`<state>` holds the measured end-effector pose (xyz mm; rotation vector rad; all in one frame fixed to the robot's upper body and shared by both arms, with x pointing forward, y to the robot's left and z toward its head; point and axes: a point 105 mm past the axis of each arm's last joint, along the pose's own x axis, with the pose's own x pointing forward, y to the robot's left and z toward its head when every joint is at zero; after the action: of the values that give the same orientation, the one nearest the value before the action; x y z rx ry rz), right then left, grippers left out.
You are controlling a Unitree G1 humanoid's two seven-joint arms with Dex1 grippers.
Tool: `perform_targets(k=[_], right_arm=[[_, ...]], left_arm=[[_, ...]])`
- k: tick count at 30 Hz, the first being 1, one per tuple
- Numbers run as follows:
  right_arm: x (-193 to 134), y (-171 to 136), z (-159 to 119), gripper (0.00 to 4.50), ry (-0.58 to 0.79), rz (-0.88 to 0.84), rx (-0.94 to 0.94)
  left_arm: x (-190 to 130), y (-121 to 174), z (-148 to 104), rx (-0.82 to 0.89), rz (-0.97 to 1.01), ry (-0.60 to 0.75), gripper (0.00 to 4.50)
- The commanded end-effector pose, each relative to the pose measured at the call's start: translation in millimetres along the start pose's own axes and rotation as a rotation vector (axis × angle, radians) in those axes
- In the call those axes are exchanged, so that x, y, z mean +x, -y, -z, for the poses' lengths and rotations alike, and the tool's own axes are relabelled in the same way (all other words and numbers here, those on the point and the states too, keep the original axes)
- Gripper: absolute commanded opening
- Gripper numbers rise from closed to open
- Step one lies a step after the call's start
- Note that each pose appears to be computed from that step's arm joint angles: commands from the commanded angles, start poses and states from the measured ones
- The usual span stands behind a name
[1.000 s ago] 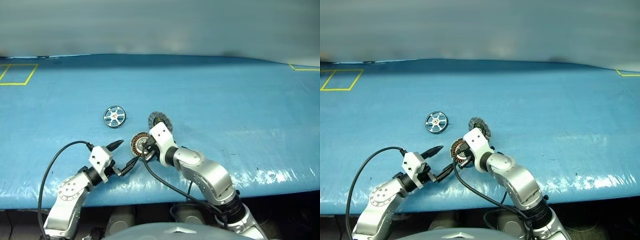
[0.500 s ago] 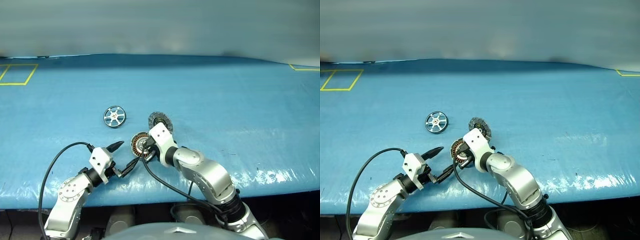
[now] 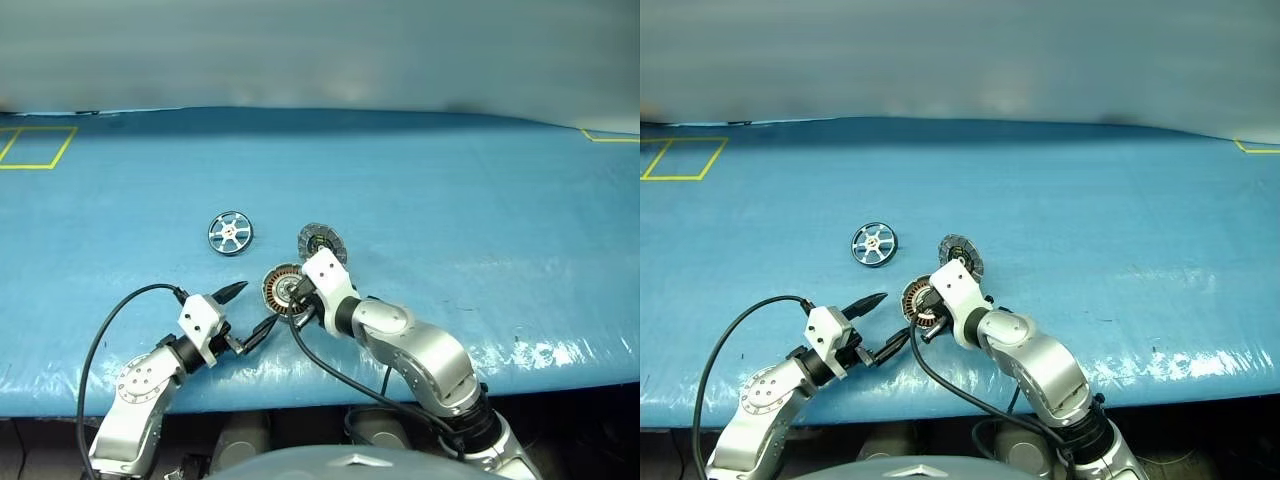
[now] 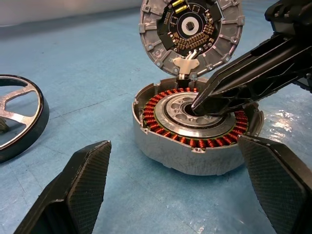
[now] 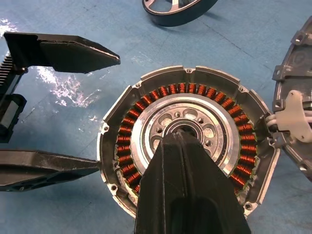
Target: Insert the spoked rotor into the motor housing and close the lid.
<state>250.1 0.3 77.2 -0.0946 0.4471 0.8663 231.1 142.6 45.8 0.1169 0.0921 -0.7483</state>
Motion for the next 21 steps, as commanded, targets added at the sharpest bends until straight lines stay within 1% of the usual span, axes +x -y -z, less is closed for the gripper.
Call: perform_targets(k=[1, 4, 7, 12, 14, 16, 21], right_arm=[[-15.2, -9.2, -24.0, 0.02, 0.117, -0.056, -0.036], [-22.8, -8.4, -27.2, 0.02, 0.139, -0.058, -0.055], [-28.6, -7.3, -30.5, 0.02, 0.16, -0.056, -0.069], [-31.9, -4.6, -33.2, 0.02, 0.183, -0.041, -0.075], [-31.3, -3.1, -32.1, 0.02, 0.185, -0.029, -0.07], [-29.9, -3.0, -30.9, 0.02, 0.187, -0.022, -0.066], [-26.2, -5.5, -29.4, 0.02, 0.198, -0.017, -0.04]], left_arm=[[-3.4, -14.3, -19.4, 0.051, -0.043, 0.055, 4.5], [-4.5, -26.8, -30.8, 0.076, -0.076, 0.064, 4.5], [-4.0, -45.0, -39.8, 0.109, -0.135, 0.035, 4.5], [-1.2, -72.7, -57.8, 0.135, -0.228, 0.026, 4.5], [1.0, -84.5, -63.6, 0.117, -0.25, 0.03, 4.5], [1.6, -96.1, -64.9, 0.082, -0.276, 0.022, 4.5], [1.1, -112.7, -59.7, 0.102, -0.249, -0.059, 4.5]])
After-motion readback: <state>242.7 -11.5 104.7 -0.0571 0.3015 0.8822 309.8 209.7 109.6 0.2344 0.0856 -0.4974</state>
